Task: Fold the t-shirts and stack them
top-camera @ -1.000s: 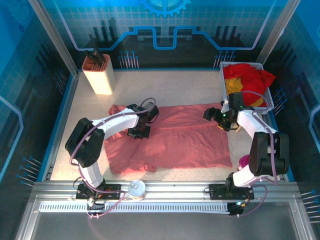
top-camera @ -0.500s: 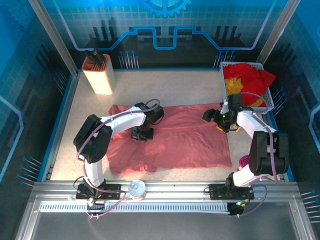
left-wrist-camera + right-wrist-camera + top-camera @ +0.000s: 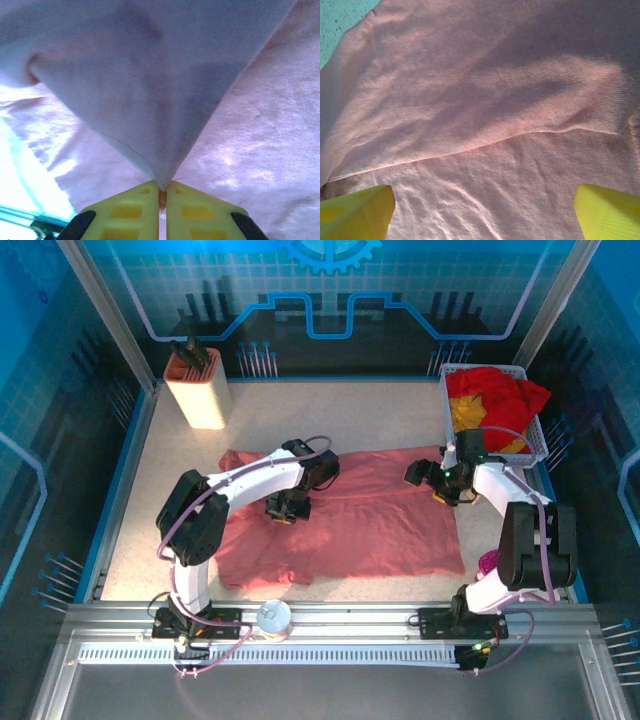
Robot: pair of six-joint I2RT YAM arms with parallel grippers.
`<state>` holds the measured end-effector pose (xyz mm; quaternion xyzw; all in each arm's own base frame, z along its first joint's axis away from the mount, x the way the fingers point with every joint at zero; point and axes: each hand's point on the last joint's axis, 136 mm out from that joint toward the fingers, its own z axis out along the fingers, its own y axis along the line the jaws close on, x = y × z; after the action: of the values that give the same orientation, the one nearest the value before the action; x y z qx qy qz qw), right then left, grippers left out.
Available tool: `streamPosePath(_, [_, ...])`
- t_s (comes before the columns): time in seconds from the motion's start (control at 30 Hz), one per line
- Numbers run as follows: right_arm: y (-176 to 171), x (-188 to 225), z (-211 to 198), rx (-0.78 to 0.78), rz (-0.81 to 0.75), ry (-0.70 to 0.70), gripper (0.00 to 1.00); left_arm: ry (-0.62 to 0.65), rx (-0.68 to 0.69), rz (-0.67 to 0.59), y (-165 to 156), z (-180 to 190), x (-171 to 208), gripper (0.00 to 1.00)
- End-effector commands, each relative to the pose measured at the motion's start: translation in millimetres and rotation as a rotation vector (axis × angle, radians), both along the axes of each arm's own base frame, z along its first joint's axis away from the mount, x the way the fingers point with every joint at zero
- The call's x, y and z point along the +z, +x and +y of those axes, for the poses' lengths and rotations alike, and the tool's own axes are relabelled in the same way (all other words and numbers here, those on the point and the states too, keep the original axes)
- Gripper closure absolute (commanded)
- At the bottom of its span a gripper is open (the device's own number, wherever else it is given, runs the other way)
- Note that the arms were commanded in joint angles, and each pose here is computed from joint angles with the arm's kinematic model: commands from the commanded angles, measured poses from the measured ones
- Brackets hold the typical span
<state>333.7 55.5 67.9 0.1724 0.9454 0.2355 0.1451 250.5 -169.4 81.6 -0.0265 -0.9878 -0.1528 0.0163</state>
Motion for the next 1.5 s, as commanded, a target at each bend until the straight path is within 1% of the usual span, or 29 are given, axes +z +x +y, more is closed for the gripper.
streamPosePath(0.0, [-2,-4,8,0.033,0.006,0.02,0.07,0.118,-0.038,0.029,-5,19,19,0.87])
streamPosePath(0.13, [-3,-5,9,0.034,0.007,0.026,0.07,0.133,-0.071,0.056,-4,16,15,0.85])
streamPosePath(0.27, [-5,-5,9,0.035,0.007,0.02,0.07,0.138,-0.079,0.096,-10,13,-5,0.8])
streamPosePath(0.33, [-4,-5,9,0.034,0.007,0.023,0.07,0.12,-0.077,0.114,-14,9,-18,0.8])
streamPosePath(0.37, [-3,-5,10,0.035,0.006,0.026,0.07,0.108,-0.073,0.119,-16,7,-24,0.77])
streamPosePath(0.47, [-2,-4,11,0.038,0.006,0.036,0.07,0.106,-0.062,0.111,-18,8,-26,0.74])
streamPosePath(0.53, [-1,-4,11,0.04,0.004,0.035,0.07,0.055,-0.057,0.075,-16,6,-18,0.73])
streamPosePath(0.57, [-1,-3,11,0.042,0.002,0.033,0.07,0.016,-0.046,0.056,-14,5,-15,0.68])
streamPosePath(0.63, [-1,-4,11,0.044,0.005,0.033,0.07,-0.102,-0.014,0.008,-9,2,-4,0.65])
streamPosePath(0.67, [0,-4,12,0.045,0.005,0.033,0.07,-0.139,-0.003,-0.015,-7,4,0,0.64])
streamPosePath(0.7, [0,-5,12,0.044,0.006,0.035,0.07,-0.173,0.015,-0.052,-2,8,5,0.56])
streamPosePath(0.73, [0,-5,12,0.045,0.006,0.036,0.07,-0.203,0.037,-0.084,1,12,8,0.55])
streamPosePath(0.77, [0,-5,13,0.046,0.005,0.04,0.07,-0.234,0.06,-0.11,4,16,10,0.51])
streamPosePath(0.83, [1,-6,14,0.046,0.007,0.042,0.07,-0.308,0.124,-0.173,9,28,10,0.5])
streamPosePath(0.9, [1,-7,14,0.047,0.008,0.044,0.07,-0.388,0.218,-0.233,15,44,7,0.5])
streamPosePath(0.97, [1,-7,15,0.049,0.008,0.043,0.07,-0.463,0.313,-0.291,17,60,3,0.52])
streamPosePath(1.03, [1,-7,15,0.05,0.009,0.043,0.07,-0.502,0.395,-0.355,18,77,2,0.55])
streamPosePath(1.1, [1,-7,15,0.054,0.011,0.042,0.07,-0.503,0.453,-0.411,17,92,2,0.57])
streamPosePath(1.23, [1,-6,15,0.057,0.014,0.041,0.07,-0.485,0.584,-0.478,10,120,-6,0.55])
streamPosePath(1.37, [1,-6,16,0.058,0.014,0.042,0.07,-0.505,0.653,-0.503,6,136,-21,0.54])
streamPosePath(1.47, [1,-7,17,0.061,0.02,0.048,0.07,-0.442,0.66,-0.477,3,149,-29,0.55])
